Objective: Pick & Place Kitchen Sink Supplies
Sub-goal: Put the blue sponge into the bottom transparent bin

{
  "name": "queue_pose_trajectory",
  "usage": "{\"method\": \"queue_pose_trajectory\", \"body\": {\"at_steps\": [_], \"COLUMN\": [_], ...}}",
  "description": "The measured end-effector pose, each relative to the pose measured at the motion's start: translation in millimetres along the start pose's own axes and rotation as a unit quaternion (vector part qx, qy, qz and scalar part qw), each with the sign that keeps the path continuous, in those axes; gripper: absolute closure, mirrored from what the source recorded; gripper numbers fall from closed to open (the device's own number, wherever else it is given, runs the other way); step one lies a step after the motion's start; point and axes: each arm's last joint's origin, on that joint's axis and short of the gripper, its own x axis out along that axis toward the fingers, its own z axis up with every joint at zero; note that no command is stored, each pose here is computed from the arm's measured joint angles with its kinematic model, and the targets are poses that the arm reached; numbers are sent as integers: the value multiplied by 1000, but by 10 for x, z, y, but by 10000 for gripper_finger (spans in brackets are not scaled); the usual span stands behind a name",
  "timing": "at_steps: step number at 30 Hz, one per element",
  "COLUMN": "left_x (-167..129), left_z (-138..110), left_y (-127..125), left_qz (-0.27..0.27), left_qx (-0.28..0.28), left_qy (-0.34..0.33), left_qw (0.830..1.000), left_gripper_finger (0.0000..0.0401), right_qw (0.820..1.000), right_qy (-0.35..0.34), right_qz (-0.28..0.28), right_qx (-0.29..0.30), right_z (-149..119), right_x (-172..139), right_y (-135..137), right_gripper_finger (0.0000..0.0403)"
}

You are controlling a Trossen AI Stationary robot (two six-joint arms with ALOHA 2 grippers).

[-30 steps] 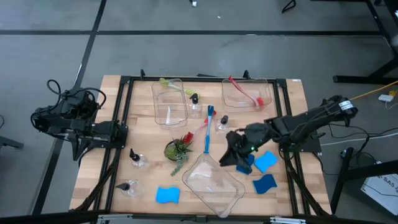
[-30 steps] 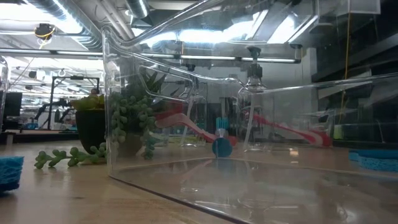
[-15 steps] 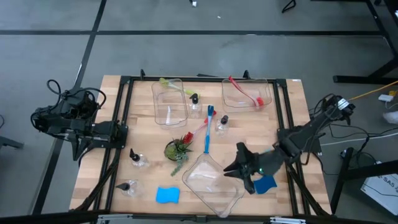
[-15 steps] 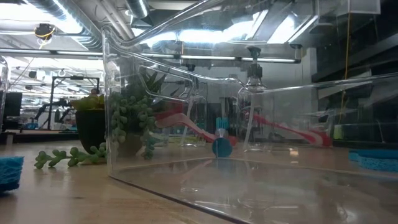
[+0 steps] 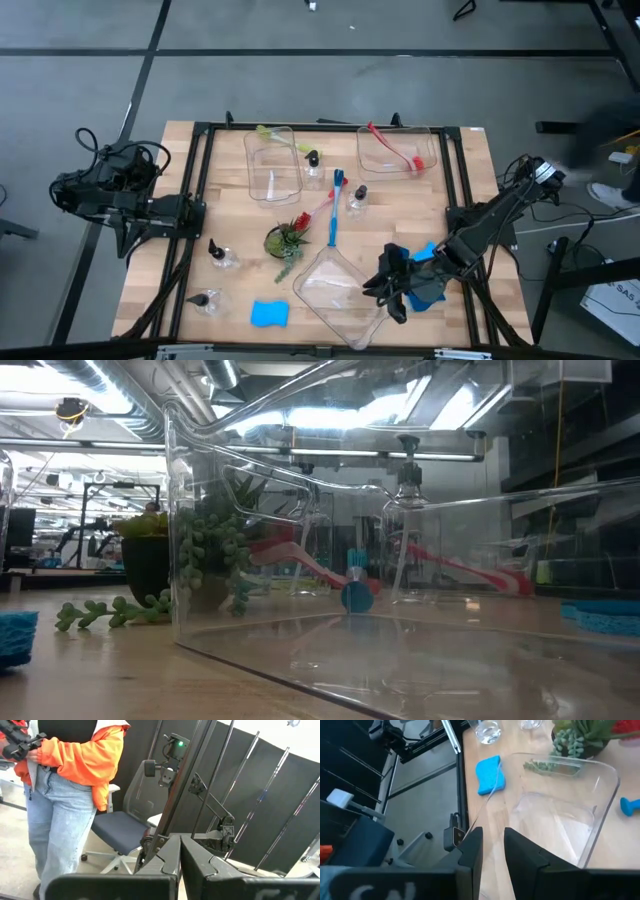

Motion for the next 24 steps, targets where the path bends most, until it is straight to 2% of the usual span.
{"method": "queue_pose_trajectory", "body": {"at_steps": [3,10,15,24], "left_x": [0,0,0,0], "left_z": [0,0,0,0], "left_y": [0,0,0,0], "left_qz": [0,0,0,0], "left_qx": [0,0,0,0], "left_qy": [0,0,0,0], "left_qw": [1000,1000,1000,1000], "left_gripper_finger": [395,395,395,395], "right_qw": [1000,999,1000,999], "right_qy": [-8,-25,15,39], "right_qz": [0,13,19,6], "right_qx": [13,14,10,4], "right_z": [3,34,-20,-57], "right_x": [15,18,40,38], "right_y": [9,40,22,-13], "right_gripper_finger": [307,221,225,242]}}
